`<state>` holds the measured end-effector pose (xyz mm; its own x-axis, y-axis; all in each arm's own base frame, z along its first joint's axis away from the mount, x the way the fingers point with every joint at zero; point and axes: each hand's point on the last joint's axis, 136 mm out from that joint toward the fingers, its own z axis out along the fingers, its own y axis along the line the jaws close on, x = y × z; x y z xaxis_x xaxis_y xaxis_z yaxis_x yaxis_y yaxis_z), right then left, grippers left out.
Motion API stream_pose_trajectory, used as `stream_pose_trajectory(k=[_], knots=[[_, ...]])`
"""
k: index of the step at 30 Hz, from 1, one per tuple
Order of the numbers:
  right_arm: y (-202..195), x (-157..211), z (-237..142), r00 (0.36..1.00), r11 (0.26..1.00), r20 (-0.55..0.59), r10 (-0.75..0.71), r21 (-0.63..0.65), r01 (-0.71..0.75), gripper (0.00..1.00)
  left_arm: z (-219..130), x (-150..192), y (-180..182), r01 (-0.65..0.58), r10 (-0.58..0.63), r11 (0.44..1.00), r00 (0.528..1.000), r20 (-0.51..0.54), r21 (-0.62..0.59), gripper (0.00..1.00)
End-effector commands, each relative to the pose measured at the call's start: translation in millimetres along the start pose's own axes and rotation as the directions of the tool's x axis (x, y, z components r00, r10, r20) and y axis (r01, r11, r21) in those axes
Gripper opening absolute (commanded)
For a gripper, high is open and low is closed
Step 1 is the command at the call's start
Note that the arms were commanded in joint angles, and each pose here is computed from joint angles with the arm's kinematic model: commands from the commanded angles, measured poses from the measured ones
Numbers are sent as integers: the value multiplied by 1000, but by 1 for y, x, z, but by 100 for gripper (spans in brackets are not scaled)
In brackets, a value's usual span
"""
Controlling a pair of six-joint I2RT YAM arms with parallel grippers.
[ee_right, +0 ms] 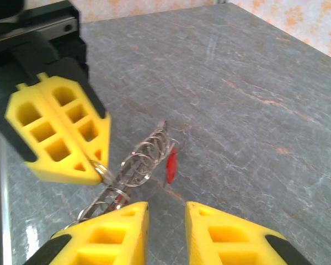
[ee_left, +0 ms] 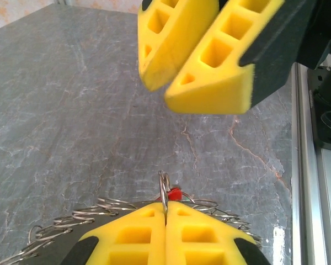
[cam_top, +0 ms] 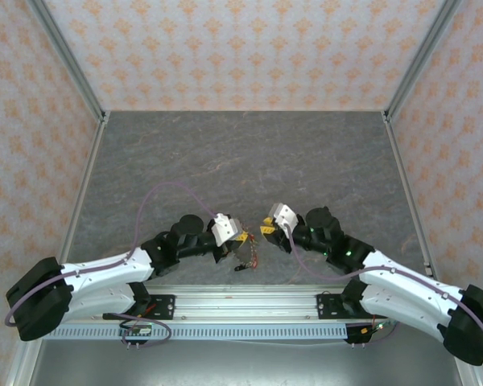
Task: Put the keys on the keyring
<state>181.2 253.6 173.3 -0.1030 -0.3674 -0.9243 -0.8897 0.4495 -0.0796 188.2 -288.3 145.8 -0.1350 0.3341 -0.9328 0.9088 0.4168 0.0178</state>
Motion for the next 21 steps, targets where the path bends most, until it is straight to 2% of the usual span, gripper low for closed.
stream_pose_trajectory(k=[1,7,21], knots=[[17,1,-3,998,994,13,-55,-96,56,23,1,-22,-8,-44,41,998,998,54,47,0],[41,-4,-5,991,963,56,-123,-233,133,25,-1,-24,-11,-54,51,997,997,62,61,0],[35,-10,10,986,960,55,-154,-228,163,23,0,-24,-14,-67,62,994,996,59,83,0]])
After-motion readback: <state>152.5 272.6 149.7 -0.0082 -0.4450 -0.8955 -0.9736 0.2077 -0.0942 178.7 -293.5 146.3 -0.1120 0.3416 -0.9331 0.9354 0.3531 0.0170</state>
